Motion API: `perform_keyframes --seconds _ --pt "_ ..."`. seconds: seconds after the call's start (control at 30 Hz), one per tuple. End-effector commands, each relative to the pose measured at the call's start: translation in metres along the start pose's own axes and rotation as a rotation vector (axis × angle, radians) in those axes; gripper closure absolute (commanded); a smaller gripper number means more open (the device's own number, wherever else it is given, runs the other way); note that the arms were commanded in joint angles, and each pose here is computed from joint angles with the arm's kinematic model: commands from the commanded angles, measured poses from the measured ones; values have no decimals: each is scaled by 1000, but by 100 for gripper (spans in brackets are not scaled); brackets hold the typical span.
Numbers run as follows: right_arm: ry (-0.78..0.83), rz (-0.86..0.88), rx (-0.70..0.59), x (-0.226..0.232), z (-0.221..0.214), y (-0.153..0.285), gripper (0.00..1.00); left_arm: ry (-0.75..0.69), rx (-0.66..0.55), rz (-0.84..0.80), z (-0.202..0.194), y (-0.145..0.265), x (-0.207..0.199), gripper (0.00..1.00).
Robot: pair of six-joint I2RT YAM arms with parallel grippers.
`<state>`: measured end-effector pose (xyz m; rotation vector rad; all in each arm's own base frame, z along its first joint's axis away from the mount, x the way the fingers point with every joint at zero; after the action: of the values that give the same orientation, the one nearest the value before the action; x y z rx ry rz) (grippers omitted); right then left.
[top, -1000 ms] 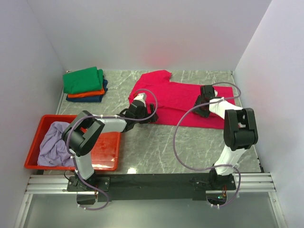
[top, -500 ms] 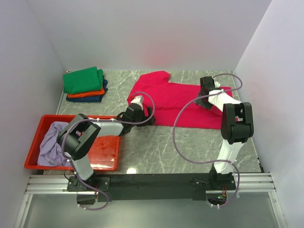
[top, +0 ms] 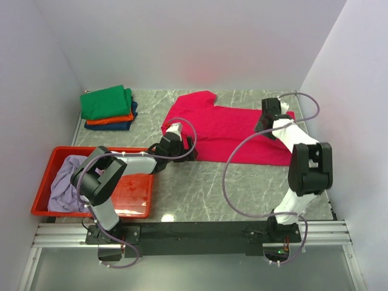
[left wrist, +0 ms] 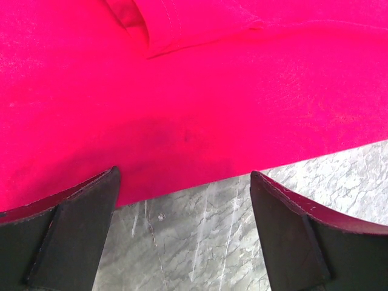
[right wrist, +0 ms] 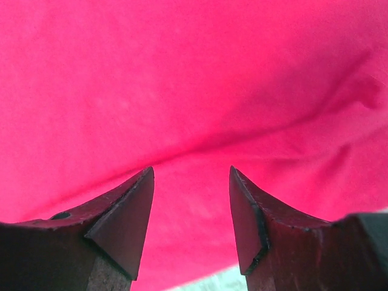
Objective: Fold and stack the t-shirts
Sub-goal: Fold the tshirt
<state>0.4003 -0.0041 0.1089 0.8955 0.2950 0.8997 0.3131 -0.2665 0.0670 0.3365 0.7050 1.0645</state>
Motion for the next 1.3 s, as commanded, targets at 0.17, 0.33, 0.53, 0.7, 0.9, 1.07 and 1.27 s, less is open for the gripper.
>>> perform_keyframes --seconds 0.17,0.33,0.53,0.7,0.9,1.07,1.27 --pt "-54 27 80 -43 -14 3 40 -56 -54 -62 40 4 -50 5" --pt "-70 19 130 -52 -26 -12 40 -88 -89 -162 58 -13 -106 5" --pt "-100 -14 151 -61 -24 -32 40 -144 -127 -278 61 -43 -166 5" --pt "-108 -32 168 -65 -22 -44 40 -142 -126 -335 49 -66 -176 5" --pt "-120 -69 151 -70 -7 -53 40 -151 -61 -334 16 -77 -160 5" --pt "-117 -78 154 -66 5 -63 41 -158 -1 -301 -12 -81 -140 5" --pt "-111 -78 150 -59 18 -69 48 -139 48 -271 -38 -78 -122 5"
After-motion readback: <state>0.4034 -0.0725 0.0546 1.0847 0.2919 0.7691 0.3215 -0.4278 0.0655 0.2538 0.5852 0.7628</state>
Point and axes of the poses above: each gripper's point midway between its finger pads, its own y axis back along the fingers, its own x axis along the line the jaws close on, z = x × y, the point moved 4 cm from there along y, back along the fingers, and after that the axes turned 9 degrees about -y, right-handed, at the moved point
